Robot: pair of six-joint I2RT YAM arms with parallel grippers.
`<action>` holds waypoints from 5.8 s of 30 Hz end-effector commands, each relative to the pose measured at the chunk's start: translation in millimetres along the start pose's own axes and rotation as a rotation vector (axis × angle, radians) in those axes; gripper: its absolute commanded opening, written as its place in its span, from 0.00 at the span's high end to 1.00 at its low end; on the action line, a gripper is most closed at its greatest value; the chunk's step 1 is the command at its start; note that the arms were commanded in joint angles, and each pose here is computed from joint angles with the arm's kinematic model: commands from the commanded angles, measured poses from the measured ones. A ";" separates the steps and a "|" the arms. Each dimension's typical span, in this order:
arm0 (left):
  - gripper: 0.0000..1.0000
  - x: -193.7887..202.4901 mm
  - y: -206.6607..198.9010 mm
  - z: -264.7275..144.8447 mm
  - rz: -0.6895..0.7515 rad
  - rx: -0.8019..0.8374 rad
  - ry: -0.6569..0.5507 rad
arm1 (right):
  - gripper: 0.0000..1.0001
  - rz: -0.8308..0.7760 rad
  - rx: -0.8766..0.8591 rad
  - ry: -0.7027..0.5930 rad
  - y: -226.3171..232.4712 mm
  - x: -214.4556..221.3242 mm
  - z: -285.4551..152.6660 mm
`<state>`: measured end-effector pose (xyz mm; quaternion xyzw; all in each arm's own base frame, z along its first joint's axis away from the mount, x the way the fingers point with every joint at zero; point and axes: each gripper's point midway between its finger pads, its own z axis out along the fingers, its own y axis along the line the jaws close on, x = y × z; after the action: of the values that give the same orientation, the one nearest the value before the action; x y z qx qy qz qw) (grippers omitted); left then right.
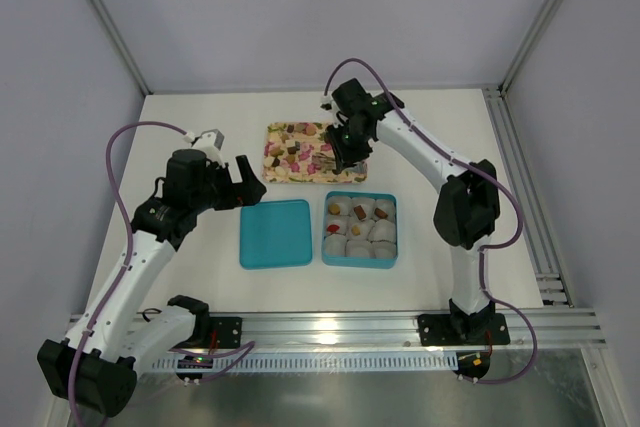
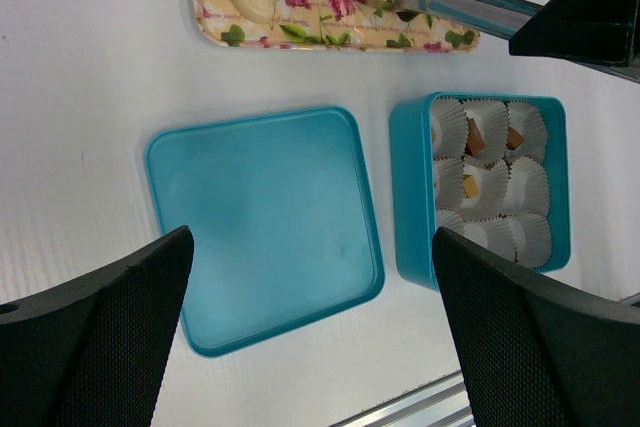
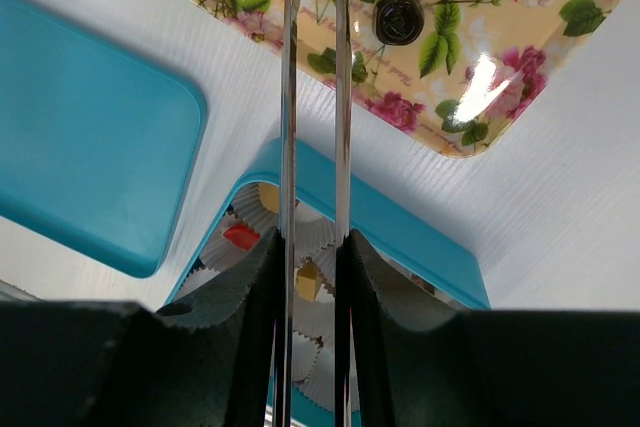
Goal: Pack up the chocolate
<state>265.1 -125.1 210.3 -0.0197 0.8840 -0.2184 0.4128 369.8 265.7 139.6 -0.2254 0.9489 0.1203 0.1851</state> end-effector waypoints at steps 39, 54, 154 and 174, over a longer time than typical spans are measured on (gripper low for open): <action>0.00 -9.3 -4.4 -8.1 0.008 0.019 -0.047 | 0.68 0.086 -0.068 -0.240 1.5 -3.0 -116.9; 0.00 -9.1 -7.8 -10.3 0.010 0.038 -0.049 | 0.68 0.160 -0.017 -0.209 -6.7 99.3 -166.7; 0.00 2.7 3.2 7.9 -0.002 -0.010 0.022 | 0.62 0.162 0.041 -0.169 -57.4 -67.4 15.0; 0.00 1.4 2.6 5.4 0.002 -0.008 0.014 | 0.69 0.167 0.012 -0.179 -53.6 -65.1 -3.4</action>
<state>267.1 -127.1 200.2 -0.0196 0.8926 -0.2160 0.3952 447.0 241.4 132.4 -0.1291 0.9556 0.1302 0.2307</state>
